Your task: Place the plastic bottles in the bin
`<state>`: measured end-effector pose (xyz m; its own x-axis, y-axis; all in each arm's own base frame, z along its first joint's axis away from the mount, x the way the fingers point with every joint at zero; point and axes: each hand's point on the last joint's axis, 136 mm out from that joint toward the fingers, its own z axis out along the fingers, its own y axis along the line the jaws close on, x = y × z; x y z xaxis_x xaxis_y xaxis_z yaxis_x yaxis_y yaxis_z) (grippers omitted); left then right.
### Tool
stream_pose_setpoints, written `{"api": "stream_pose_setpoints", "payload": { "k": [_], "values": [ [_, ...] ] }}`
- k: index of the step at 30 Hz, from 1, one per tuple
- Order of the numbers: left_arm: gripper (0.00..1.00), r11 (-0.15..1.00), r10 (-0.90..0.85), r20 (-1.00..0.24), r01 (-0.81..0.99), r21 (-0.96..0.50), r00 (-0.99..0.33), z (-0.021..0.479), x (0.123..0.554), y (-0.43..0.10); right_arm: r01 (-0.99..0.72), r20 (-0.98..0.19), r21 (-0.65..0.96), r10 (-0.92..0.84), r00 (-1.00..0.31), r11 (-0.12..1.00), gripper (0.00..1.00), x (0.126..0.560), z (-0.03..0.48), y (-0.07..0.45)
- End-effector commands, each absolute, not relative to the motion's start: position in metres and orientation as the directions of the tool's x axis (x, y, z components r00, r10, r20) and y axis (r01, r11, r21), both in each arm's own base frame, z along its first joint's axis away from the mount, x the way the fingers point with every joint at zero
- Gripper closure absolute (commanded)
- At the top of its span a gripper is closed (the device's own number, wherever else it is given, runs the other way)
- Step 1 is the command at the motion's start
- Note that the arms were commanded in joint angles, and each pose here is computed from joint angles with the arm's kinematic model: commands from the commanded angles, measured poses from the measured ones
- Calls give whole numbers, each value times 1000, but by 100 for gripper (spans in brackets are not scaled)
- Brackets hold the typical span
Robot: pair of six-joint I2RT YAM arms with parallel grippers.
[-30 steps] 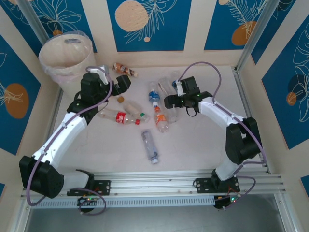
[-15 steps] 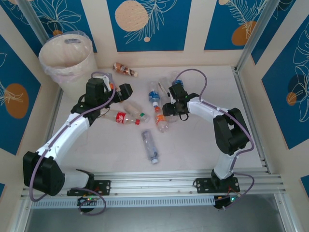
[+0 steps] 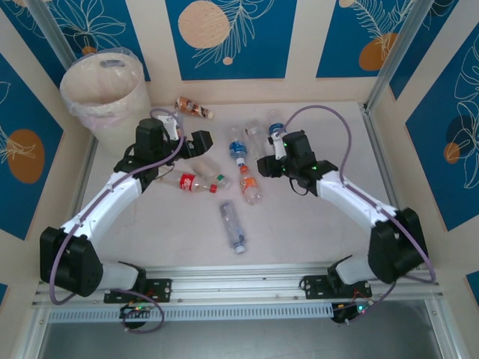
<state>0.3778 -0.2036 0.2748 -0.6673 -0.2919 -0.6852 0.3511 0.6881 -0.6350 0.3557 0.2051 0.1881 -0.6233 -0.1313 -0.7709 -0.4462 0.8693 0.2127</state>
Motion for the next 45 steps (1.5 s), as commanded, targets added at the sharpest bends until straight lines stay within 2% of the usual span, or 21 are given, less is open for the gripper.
{"api": "stream_pose_setpoints", "payload": {
  "k": [1, 7, 14, 20, 22, 23, 24, 27, 29, 31, 34, 35, 37, 40, 42, 44, 45],
  "values": [
    [0, 543, -269, -742, 540, -643, -614, 314, 369, -228, -627, -856, 349, -35, -515, 696, 58, 338, 237, 236],
    [0, 253, -181, -798, 757, -602, -575, 345, 330, -258, -780, -875, 460, 70, -479, 423, 58, 306, 285, 260],
    [0, 260, -165, -845, 804, -535, -509, 345, 324, -256, -884, -894, 448, 67, -443, 134, 58, 266, 329, 279],
    [0, 50, -154, -880, 886, -461, -449, 371, 292, -265, -897, -898, 439, 32, -438, 46, 59, 252, 339, 289],
    [1, 16, -135, -894, 901, -433, -427, 372, 282, -268, -899, -898, 439, 22, -439, 9, 59, 247, 342, 293],
    [4, 8, -131, -902, 909, -416, -412, 373, 277, -269, -900, -900, 436, 19, -436, -4, 59, 245, 344, 295],
    [11, 0, -127, -908, 916, -402, -398, 373, 272, -269, -900, -900, 436, 16, -437, -11, 58, 245, 344, 296],
    [38, -10, -123, -923, 931, -366, -364, 376, 263, -269, -898, -898, 440, 9, -441, -19, 59, 246, 344, 299],
    [52, 0, -117, -929, 936, -353, -351, 375, 261, -269, -897, -897, 442, 8, -442, -19, 57, 248, 343, 300],
    [60, 9, -112, -934, 940, -342, -339, 374, 259, -268, -898, -898, 439, 14, -439, -5, 53, 250, 344, 300],
    [73, 54, -110, -938, 940, -336, -329, 374, 264, -266, -895, -896, 444, 31, -443, 51, 33, 258, 343, 298],
    [76, 83, -113, -938, 938, -337, -327, 374, 267, -266, -889, -894, 447, 41, -446, 93, 24, 264, 342, 296],
    [78, 171, -121, -935, 921, -349, -332, 373, 280, -263, -879, -896, 443, 52, -441, 176, 13, 274, 338, 292],
    [81, 365, -123, -939, 865, -345, -322, 372, 306, -251, -823, -894, 441, 97, -437, 358, 0, 296, 328, 277],
    [83, 534, -123, -950, 788, -306, -286, 376, 326, -233, -729, -886, 451, 160, -434, 515, 0, 318, 321, 255],
    [93, 688, -130, -964, 679, -256, -231, 388, 345, -208, -605, -871, 468, 220, -440, 643, 0, 337, 309, 230],
    [93, 771, -139, -970, 593, -232, -199, 397, 355, -191, -524, -858, 479, 250, -448, 704, 1, 346, 302, 215]
  ]
}}
